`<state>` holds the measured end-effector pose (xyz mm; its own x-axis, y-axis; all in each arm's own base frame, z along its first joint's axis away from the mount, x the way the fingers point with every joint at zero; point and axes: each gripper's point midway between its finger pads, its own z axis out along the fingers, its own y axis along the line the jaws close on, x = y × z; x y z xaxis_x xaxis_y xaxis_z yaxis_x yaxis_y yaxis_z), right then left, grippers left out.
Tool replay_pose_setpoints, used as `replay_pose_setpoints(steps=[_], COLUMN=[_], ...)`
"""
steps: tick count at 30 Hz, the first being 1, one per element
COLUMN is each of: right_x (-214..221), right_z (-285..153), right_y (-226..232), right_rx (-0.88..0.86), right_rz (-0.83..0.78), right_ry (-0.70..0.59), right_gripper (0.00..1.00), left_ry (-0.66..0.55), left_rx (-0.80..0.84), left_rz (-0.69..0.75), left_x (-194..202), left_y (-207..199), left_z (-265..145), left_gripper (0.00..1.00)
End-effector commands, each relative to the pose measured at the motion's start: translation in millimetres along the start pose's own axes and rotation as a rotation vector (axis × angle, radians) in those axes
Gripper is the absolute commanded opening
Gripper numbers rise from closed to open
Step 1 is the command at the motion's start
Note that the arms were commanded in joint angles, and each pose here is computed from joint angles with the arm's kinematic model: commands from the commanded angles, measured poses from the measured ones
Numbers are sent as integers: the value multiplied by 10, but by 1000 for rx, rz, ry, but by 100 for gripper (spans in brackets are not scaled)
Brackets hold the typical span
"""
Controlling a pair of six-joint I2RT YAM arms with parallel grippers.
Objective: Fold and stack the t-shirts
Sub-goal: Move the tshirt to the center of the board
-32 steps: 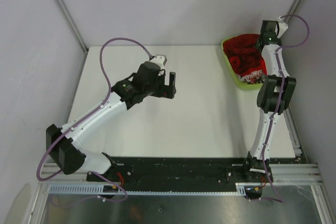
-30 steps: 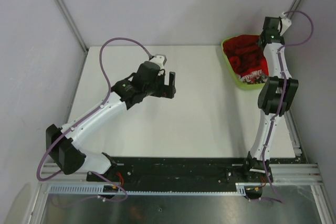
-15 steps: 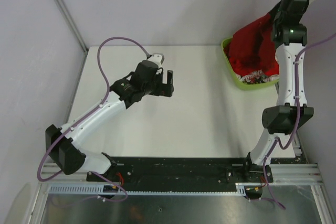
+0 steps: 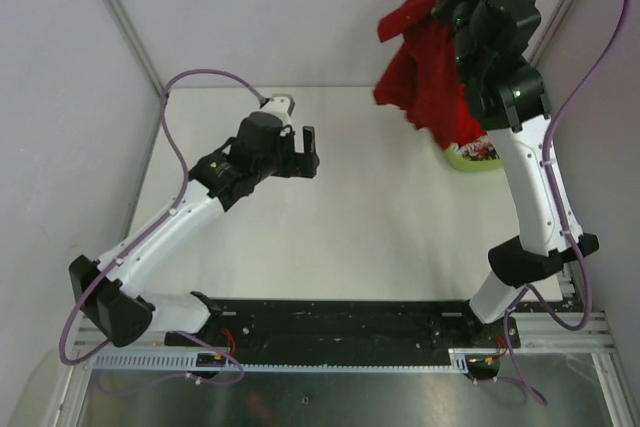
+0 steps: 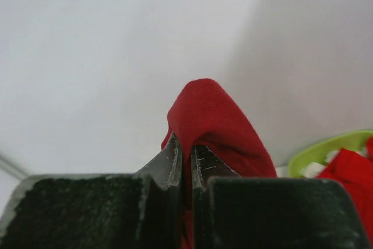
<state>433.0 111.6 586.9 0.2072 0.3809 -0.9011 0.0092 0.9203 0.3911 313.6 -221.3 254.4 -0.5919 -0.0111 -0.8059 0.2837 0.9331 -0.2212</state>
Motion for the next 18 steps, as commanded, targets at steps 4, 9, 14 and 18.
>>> replay_pose_setpoints(steps=[4, 9, 14, 18], right_x=[-587, -40, 1248, 2513], right_z=[-500, -424, -171, -203], right_y=[564, 610, -116, -1195], right_rx=[-111, -74, 62, 237], right_rz=[103, 68, 89, 177], right_ry=[-148, -37, 226, 535], right_gripper=[0, 0, 0, 26], left_ry=[-97, -115, -97, -49], left_rx=[-28, -46, -68, -79], left_rz=[-39, -56, -73, -77], left_x=[-159, -119, 40, 241], left_y=[171, 254, 341, 384], left_z=[-282, -372, -372, -283], left_gripper=[99, 100, 99, 99])
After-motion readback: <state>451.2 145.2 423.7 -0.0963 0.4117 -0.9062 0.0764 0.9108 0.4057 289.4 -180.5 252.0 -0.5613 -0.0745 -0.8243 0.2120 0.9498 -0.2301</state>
